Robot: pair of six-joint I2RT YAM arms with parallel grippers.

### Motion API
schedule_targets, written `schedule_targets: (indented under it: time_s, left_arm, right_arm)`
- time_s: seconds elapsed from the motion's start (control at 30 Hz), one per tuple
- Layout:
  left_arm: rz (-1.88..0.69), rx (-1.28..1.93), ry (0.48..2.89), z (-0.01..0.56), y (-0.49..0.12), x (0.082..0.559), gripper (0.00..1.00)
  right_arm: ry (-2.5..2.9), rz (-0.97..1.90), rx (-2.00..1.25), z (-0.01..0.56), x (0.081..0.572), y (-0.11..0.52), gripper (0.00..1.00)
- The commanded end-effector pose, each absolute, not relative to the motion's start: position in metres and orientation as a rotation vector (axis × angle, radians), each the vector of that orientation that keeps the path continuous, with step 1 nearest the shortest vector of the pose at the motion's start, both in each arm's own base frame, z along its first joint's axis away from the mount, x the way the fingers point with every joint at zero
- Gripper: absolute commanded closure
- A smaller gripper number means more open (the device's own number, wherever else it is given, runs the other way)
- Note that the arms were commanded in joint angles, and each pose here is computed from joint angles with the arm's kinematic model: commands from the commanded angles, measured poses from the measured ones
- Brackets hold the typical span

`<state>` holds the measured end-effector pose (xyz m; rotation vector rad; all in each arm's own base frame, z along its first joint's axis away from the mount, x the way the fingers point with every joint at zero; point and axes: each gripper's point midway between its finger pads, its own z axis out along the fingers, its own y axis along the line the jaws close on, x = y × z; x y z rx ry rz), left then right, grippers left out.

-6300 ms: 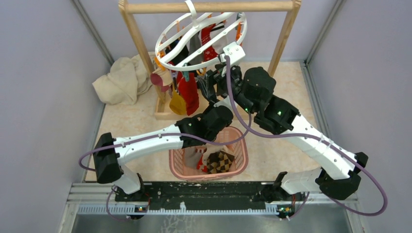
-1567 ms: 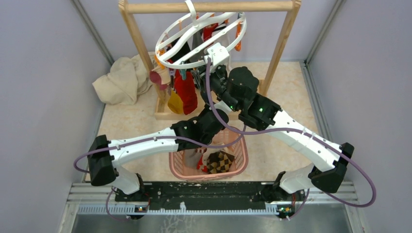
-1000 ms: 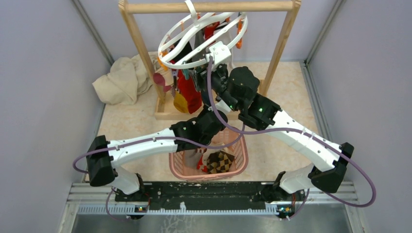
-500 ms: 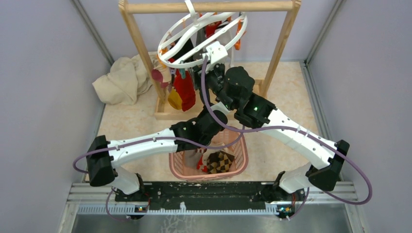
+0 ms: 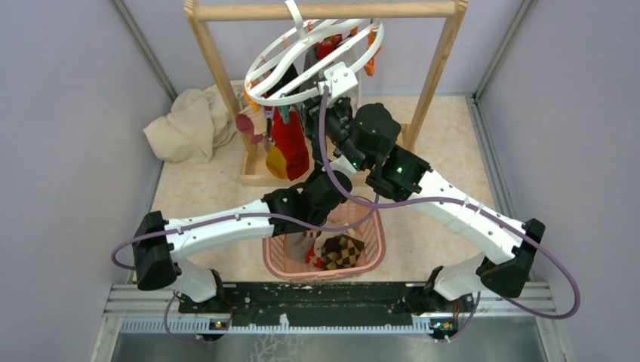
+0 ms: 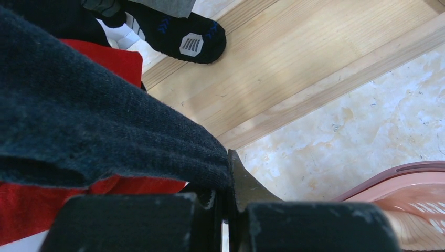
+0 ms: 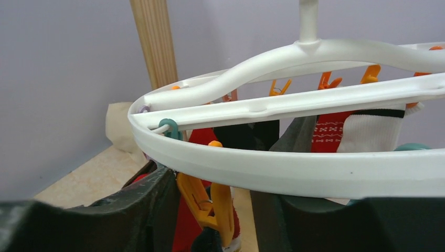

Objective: Remove the socks clipped to the hanger
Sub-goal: Remove the sock from the hanger.

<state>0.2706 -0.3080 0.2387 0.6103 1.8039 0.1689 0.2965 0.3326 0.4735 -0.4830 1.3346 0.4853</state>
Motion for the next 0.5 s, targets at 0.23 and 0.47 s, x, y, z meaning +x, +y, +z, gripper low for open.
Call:
schedule_targets:
  time_s: [0.23, 0.47]
  left_arm:
    - [0.160, 0.623, 1.809, 0.2362, -0.3074, 0.2668, 1.00]
    - [0.160, 0.619, 1.806, 0.2385, -0.3054, 0.2664, 1.00]
  right_arm:
    - [1.189, 0.552, -0.415, 0.5257, 0.2807, 0.3189, 0.74]
    - [1.193, 0.559, -0.433, 0.5230, 0.2802, 0.3229, 1.00]
